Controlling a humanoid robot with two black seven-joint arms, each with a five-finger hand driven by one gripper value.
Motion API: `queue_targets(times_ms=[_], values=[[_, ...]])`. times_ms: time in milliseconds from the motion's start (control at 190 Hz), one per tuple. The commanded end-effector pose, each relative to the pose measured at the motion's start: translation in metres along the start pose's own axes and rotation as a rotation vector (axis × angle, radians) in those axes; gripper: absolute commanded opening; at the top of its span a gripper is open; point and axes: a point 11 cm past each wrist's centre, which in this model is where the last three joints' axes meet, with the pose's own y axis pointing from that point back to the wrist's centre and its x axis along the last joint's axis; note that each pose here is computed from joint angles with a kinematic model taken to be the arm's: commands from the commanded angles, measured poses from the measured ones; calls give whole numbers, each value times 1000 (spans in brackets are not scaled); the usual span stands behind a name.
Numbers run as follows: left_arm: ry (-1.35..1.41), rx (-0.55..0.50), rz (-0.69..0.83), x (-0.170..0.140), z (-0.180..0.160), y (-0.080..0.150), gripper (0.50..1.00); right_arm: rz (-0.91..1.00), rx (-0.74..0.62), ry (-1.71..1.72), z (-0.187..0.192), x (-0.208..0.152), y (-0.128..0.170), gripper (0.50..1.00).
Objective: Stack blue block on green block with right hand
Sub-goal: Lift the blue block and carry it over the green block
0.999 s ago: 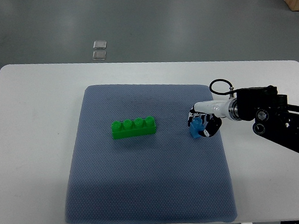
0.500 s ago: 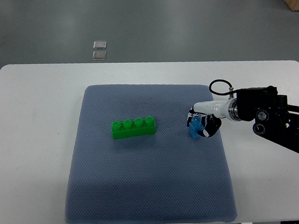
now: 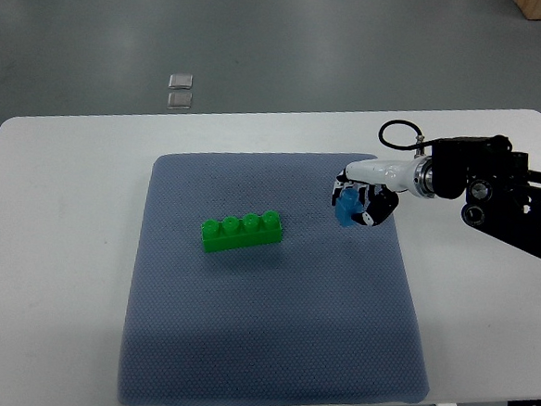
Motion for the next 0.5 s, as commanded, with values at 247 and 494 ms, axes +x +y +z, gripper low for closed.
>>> queue_targets(times_ms=[247,494], values=[[0,-1,0,0,0,0,1000,148,163,57,-56,55,3,549],[-2,0,0,0,0,0,1000,104,250,64,-85,30,-13,549]])
